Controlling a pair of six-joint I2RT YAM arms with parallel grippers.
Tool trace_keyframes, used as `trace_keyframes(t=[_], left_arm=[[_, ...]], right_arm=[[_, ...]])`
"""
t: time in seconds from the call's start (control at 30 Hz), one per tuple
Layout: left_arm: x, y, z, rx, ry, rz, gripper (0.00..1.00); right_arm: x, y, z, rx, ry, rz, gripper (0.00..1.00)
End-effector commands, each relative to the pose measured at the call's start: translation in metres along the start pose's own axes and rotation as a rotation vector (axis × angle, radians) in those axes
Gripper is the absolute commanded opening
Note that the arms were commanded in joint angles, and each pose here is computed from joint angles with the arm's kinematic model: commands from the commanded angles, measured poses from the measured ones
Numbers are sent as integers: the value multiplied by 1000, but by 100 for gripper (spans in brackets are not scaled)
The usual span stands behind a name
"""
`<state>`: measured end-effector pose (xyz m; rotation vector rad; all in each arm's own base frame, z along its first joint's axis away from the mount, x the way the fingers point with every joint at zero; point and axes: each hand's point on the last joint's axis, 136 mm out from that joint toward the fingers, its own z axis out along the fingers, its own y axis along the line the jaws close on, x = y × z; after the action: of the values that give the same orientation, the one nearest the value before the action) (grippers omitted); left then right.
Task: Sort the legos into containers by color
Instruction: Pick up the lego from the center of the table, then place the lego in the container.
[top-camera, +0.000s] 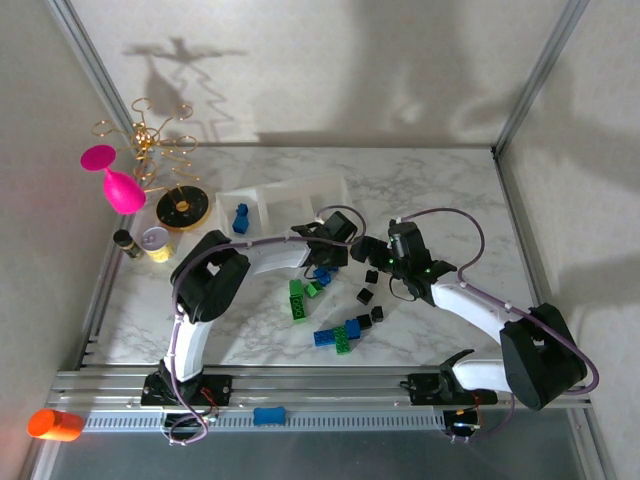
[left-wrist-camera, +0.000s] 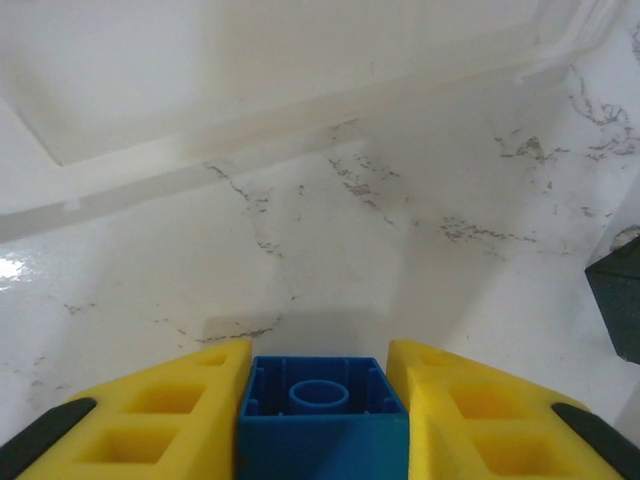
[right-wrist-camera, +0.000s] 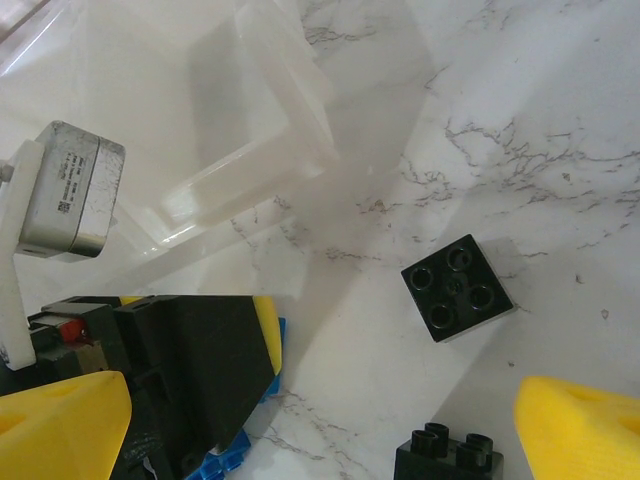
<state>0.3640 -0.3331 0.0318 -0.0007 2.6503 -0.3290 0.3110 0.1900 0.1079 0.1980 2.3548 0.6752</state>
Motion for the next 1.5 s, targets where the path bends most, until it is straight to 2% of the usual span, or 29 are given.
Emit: trace_keyframes(t=[0.0,0.2,0.3,0.47,0.6,0.77,0.97,1.27,1.47], left_arm=[[-23,-14,-23,21,-61,27,37],[-48,-20,-66,69,-140,21,37],[-60,-12,-92,75,-190,8,37],[-84,26,-134,18,-289,-29,37],[-101,78,-153,-75,-353,-89,37],[-117,142,-151,-188,-374,-170,37],[-131,194,-123,-278,-359,-234,37],[-140,229,-78,-309,-317,-292,37],[-139,238,-64,-319,-288,-312,42]], right_arm=[[-14,9,-10,-24,-37,-44,99],[-23,32,-18,-107,-49,-131,99],[-25,47,-21,-170,-49,-183,99],[-29,76,-23,-241,-61,-260,99],[-24,98,-16,-288,-53,-278,99],[-12,125,-4,-353,-23,-271,99],[-2,139,6,-364,3,-280,99],[-4,129,5,-306,-14,-285,99],[-7,126,4,-288,-26,-292,99]])
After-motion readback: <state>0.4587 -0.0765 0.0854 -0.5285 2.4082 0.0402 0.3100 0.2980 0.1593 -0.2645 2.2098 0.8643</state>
